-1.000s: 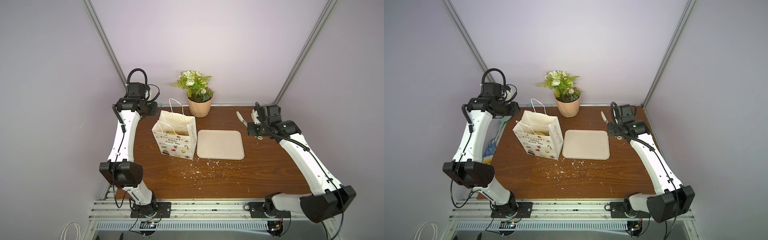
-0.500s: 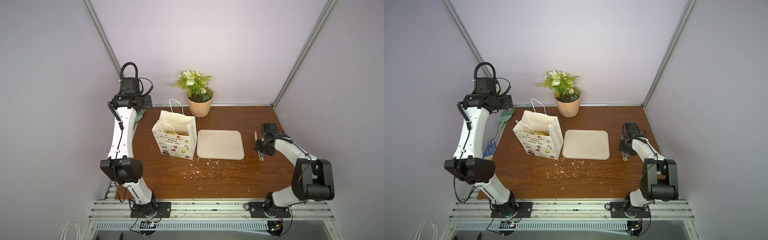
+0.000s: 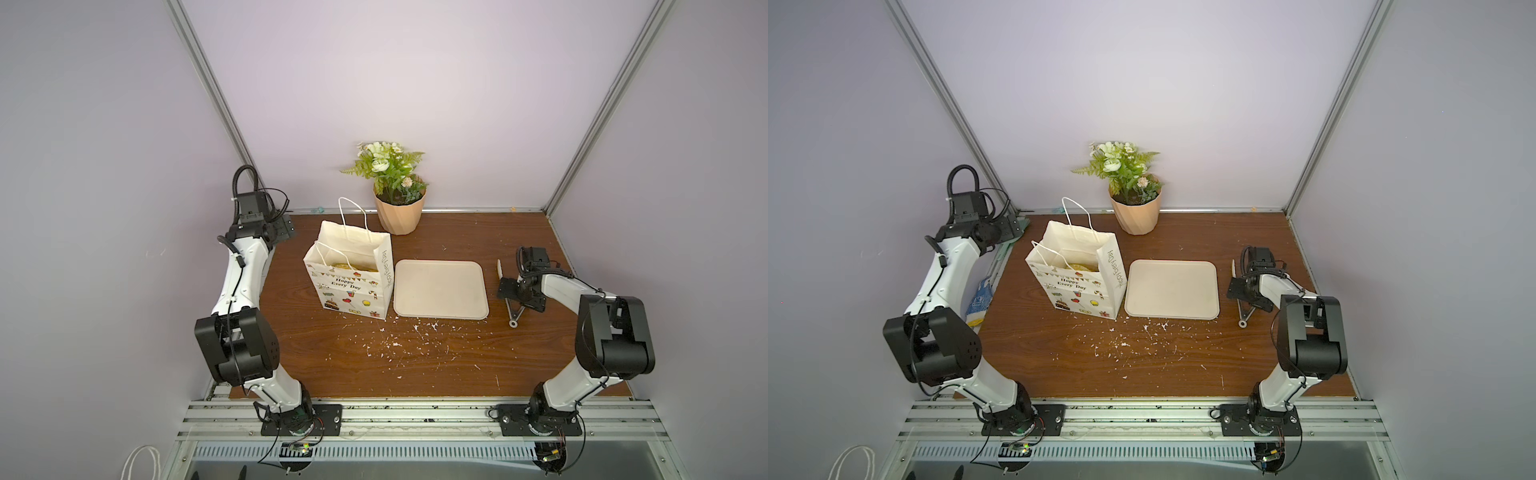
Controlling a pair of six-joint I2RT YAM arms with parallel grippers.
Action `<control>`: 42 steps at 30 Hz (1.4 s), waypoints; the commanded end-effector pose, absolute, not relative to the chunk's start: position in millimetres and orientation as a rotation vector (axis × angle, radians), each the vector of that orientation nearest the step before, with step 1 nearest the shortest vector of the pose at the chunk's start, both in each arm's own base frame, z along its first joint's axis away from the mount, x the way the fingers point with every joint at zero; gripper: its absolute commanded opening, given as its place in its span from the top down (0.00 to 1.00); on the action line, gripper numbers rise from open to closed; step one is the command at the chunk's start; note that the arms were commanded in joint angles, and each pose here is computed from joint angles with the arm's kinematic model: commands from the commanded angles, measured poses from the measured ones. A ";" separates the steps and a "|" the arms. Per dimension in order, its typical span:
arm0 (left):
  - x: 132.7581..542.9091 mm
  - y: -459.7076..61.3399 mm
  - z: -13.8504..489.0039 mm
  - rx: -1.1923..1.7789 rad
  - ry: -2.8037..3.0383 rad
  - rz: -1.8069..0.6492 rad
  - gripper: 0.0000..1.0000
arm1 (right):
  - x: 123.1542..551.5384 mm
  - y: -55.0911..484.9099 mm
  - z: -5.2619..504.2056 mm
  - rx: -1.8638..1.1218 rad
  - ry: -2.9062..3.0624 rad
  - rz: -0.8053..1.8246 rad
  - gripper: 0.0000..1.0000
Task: Pack bread into a paper bag
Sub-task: Place the clamp at the center of the board, then reset both arms
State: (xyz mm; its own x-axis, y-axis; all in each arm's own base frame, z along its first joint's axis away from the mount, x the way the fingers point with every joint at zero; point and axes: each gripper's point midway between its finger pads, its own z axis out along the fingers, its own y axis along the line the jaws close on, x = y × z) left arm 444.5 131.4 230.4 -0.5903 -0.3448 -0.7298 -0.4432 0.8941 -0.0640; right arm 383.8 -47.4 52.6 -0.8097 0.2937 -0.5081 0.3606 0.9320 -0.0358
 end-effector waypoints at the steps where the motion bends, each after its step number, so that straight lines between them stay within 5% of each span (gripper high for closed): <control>1: 449.3 141.1 233.4 -0.584 2.134 0.187 0.00 | 404.0 -51.8 79.7 0.440 2.511 -0.178 0.01; 12: 428.8 115.3 155.8 -0.459 2.036 0.080 0.00 | 438.5 -42.4 121.1 0.282 2.139 -0.059 0.01; 30: 400.4 71.1 124.5 -0.325 1.905 0.193 0.00 | 427.7 -33.3 99.6 0.201 1.977 -0.030 0.00; 42: 370.7 56.0 126.3 -0.282 1.763 0.263 0.00 | 386.0 -26.0 132.4 0.167 1.761 -0.064 0.00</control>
State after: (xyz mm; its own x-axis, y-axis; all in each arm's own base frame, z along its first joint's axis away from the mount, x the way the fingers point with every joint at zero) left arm 359.7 68.8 98.7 -0.2990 -0.1200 -0.9467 -0.3565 0.9343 -0.0059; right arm 378.8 -31.0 96.3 -0.3224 0.1261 -0.9382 0.1744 0.9820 0.0721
